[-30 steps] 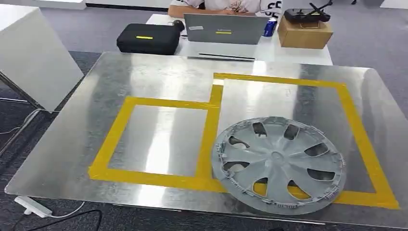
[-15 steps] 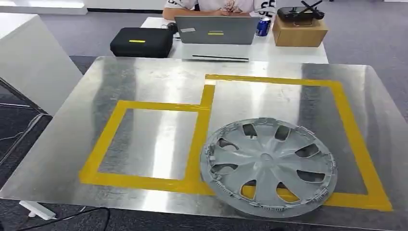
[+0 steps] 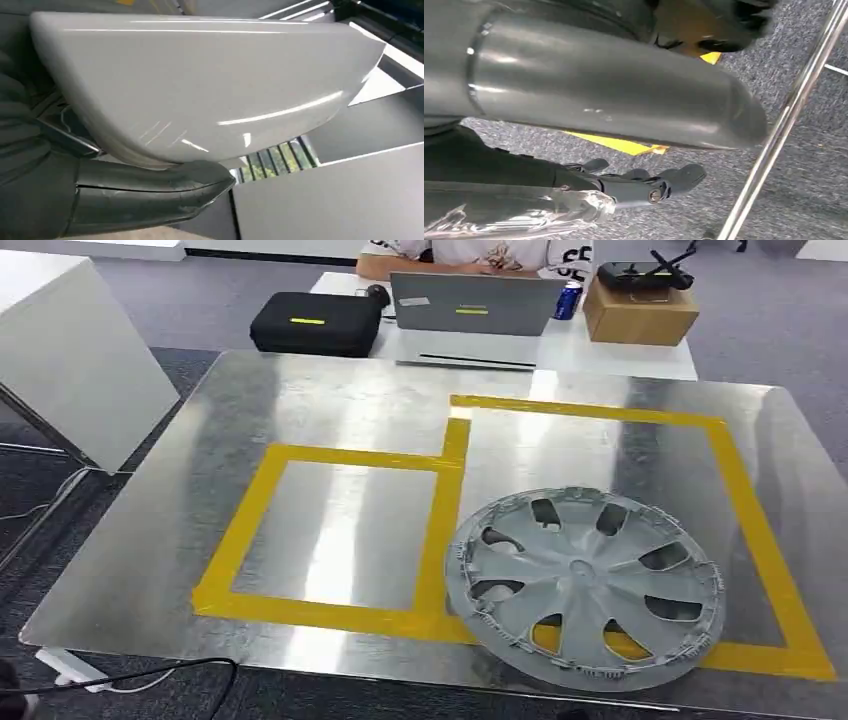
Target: Take the parts from the cabinet and place them on the table.
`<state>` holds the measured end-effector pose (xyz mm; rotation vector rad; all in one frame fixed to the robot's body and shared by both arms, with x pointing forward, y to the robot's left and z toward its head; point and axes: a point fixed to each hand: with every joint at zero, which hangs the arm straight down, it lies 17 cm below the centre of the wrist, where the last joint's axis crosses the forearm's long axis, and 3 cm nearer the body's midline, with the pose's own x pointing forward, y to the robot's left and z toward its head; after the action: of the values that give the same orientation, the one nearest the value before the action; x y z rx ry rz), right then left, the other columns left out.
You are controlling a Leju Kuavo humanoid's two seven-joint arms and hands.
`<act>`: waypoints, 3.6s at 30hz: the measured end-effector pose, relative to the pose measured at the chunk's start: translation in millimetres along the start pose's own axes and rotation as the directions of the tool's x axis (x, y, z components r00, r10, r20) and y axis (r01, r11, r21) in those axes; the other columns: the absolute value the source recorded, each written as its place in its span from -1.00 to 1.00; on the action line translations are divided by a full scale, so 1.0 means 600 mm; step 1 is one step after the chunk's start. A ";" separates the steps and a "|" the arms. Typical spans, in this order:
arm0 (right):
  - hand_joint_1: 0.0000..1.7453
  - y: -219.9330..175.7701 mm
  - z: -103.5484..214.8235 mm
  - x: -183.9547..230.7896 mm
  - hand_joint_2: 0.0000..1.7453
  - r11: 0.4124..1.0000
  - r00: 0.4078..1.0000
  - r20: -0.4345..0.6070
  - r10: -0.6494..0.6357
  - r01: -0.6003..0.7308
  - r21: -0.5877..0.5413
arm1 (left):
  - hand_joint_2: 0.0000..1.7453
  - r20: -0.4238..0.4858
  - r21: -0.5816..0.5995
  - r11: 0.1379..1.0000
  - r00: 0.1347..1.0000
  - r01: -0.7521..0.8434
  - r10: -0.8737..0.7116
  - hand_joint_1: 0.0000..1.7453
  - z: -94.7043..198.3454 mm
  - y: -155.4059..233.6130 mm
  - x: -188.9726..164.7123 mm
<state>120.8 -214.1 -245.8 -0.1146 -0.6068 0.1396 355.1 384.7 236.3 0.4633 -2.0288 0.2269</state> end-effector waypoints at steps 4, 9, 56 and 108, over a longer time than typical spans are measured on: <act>-1.00 -0.003 -0.003 -0.004 -1.00 1.000 1.000 -0.002 0.007 -0.007 -0.002 | 1.00 -0.051 -0.045 0.999 0.999 0.005 -0.007 1.00 -0.009 -0.007 -0.036; -1.00 -0.001 -0.004 -0.006 -1.00 1.000 1.000 -0.001 0.014 -0.014 0.007 | 1.00 -0.058 -0.088 0.996 0.998 -0.006 0.001 1.00 -0.019 -0.015 -0.055; -1.00 0.014 -0.023 0.028 -1.00 0.991 0.994 0.041 0.098 -0.101 0.086 | 1.00 0.088 -0.261 0.964 0.996 0.052 -0.030 1.00 -0.126 -0.136 -0.059; -1.00 0.004 -0.030 0.038 -1.00 0.991 0.992 0.049 0.113 -0.116 0.073 | 1.00 0.033 -0.216 0.968 0.991 0.130 -0.126 1.00 -0.236 -0.218 -0.109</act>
<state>149.7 -209.2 -248.0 -0.0730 -0.6386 0.2769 550.8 330.2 242.6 0.4573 -2.0058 -0.0789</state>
